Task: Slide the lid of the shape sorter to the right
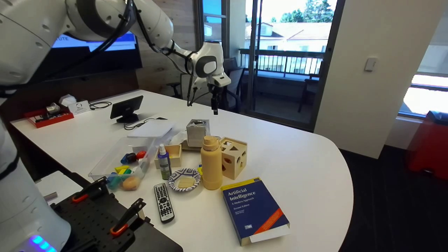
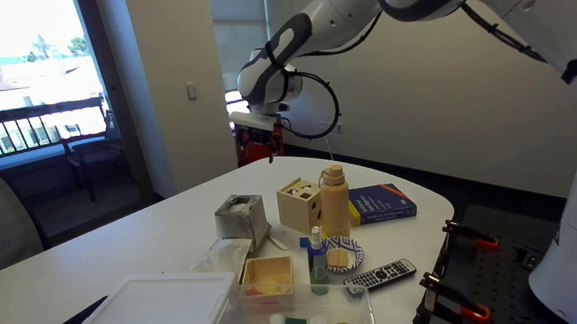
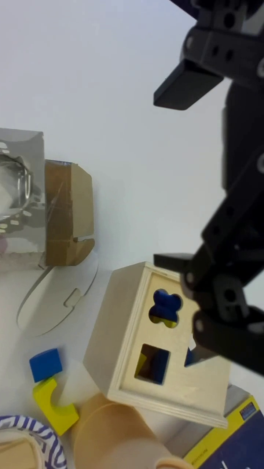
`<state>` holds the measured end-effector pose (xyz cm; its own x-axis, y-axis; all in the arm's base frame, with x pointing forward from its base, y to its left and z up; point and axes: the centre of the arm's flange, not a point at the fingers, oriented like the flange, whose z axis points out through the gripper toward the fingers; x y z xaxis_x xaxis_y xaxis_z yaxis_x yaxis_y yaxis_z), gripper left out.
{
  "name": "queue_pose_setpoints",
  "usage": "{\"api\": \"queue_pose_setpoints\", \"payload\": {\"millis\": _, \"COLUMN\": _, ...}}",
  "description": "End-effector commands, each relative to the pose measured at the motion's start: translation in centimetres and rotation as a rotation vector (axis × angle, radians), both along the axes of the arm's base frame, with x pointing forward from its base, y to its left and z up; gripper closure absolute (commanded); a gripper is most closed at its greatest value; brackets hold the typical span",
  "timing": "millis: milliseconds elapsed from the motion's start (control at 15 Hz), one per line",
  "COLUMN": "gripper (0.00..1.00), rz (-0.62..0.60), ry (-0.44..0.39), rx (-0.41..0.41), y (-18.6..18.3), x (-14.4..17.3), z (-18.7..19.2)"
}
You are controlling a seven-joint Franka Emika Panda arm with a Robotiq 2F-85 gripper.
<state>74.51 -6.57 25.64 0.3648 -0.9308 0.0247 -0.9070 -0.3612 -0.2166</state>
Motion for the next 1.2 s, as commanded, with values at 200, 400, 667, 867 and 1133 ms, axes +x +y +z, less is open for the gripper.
{"api": "queue_pose_setpoints", "payload": {"millis": 200, "gripper": 0.00, "rz": -0.196, "ry": 0.069, "rx": -0.027, "y": -3.0, "x": 0.9, "z": -1.9}}
{"api": "queue_pose_setpoints", "payload": {"millis": 400, "gripper": 0.00, "rz": -0.285, "ry": 0.136, "rx": -0.042, "y": -4.6, "x": 0.0, "z": -3.2}}
{"api": "queue_pose_setpoints", "payload": {"millis": 667, "gripper": 0.00, "rz": -0.348, "ry": 0.238, "rx": -0.058, "y": -5.3, "x": -0.6, "z": -6.2}}
{"api": "queue_pose_setpoints", "payload": {"millis": 867, "gripper": 0.00, "rz": -0.386, "ry": 0.322, "rx": -0.056, "y": -5.4, "x": -1.3, "z": -8.5}}
{"api": "queue_pose_setpoints", "payload": {"millis": 1133, "gripper": 0.00, "rz": -0.423, "ry": 0.388, "rx": -0.067, "y": -5.5, "x": -2.0, "z": -10.4}}
